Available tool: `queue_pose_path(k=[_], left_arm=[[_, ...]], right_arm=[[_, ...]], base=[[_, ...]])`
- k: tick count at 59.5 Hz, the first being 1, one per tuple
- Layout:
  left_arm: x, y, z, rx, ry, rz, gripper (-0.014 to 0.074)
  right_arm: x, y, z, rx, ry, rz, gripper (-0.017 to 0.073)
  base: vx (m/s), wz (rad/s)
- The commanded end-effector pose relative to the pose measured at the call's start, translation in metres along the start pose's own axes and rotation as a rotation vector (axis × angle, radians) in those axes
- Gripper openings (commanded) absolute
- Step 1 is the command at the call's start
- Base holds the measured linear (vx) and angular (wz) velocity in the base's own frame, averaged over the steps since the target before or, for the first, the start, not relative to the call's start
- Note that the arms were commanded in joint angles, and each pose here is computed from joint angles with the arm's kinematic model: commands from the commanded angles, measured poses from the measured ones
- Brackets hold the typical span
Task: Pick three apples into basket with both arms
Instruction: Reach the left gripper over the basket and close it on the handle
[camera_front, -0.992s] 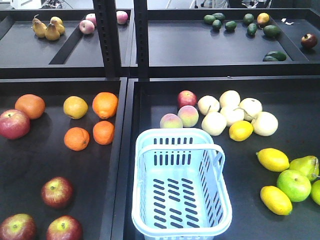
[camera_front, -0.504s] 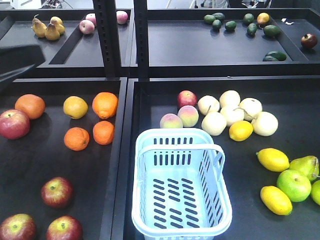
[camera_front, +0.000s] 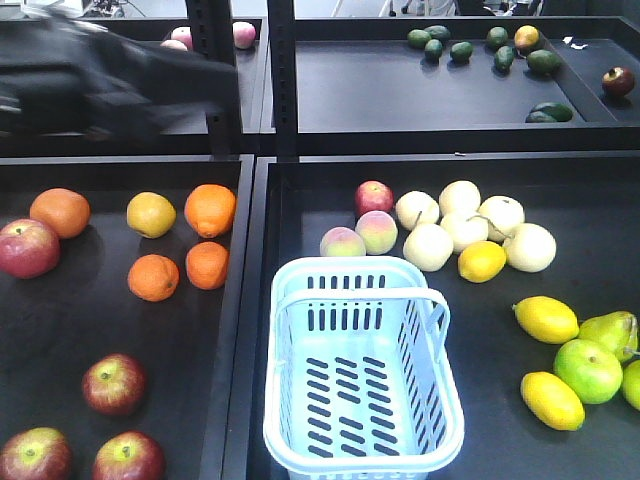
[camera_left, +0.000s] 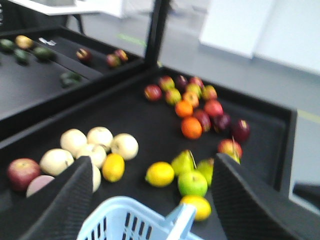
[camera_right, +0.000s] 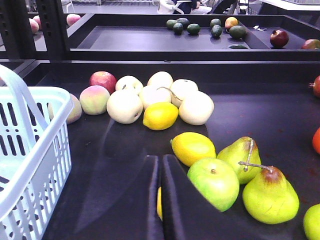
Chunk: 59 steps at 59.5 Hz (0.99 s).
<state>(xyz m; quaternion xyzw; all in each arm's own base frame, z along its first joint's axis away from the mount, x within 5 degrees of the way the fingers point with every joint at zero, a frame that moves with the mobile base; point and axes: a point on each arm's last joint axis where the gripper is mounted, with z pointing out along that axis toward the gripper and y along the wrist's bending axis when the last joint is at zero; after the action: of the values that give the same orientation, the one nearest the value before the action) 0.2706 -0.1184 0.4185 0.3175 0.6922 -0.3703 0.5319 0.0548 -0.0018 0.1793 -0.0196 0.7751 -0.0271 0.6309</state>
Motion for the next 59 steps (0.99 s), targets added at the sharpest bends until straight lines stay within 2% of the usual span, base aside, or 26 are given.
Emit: queue_pose_path(k=[1, 4, 11, 15, 24, 29, 44, 59], left_arm=[[-0.009, -0.015, 0.021, 0.043, 0.035, 0.114, 0.0502], [-0.001, -0.015, 0.036, 0.027, 0.109, 0.189, 0.0502], [0.021, -0.012, 0.061, -0.012, 0.240, 0.324, 0.0502], [0.030, -0.013, 0.073, -0.010, 0.279, 0.355, 0.0502], [0.042, -0.017, 0.091, 0.016, 0.305, 0.358, 0.0502], [0.052, -0.013, 0.099, 0.023, 0.352, 0.380, 0.0502], [0.074, -0.001, 0.116, 0.034, 0.418, 0.351, 0.0501], [0.086, 0.003, 0.125, 0.046, 0.449, 0.334, 0.0477]], right_arm=[[-0.003, 0.000, 0.000, 0.001, -0.070, -0.011, 0.0008], [-0.003, 0.000, 0.000, 0.001, -0.070, -0.011, 0.0008], [-0.003, 0.000, 0.000, 0.001, -0.070, -0.011, 0.0008], [-0.003, 0.000, 0.000, 0.001, -0.070, -0.011, 0.0008], [-0.003, 0.000, 0.000, 0.001, -0.070, -0.011, 0.0008], [-0.003, 0.000, 0.000, 0.001, -0.070, -0.011, 0.0008], [-0.003, 0.000, 0.000, 0.001, -0.070, -0.011, 0.0008], [-0.003, 0.000, 0.000, 0.001, -0.070, -0.011, 0.0008]], base=[[0.00, 0.00], [0.00, 0.00], [0.00, 0.00], [0.00, 0.00], [0.00, 0.00], [0.00, 0.00], [0.00, 0.00], [0.00, 0.00]])
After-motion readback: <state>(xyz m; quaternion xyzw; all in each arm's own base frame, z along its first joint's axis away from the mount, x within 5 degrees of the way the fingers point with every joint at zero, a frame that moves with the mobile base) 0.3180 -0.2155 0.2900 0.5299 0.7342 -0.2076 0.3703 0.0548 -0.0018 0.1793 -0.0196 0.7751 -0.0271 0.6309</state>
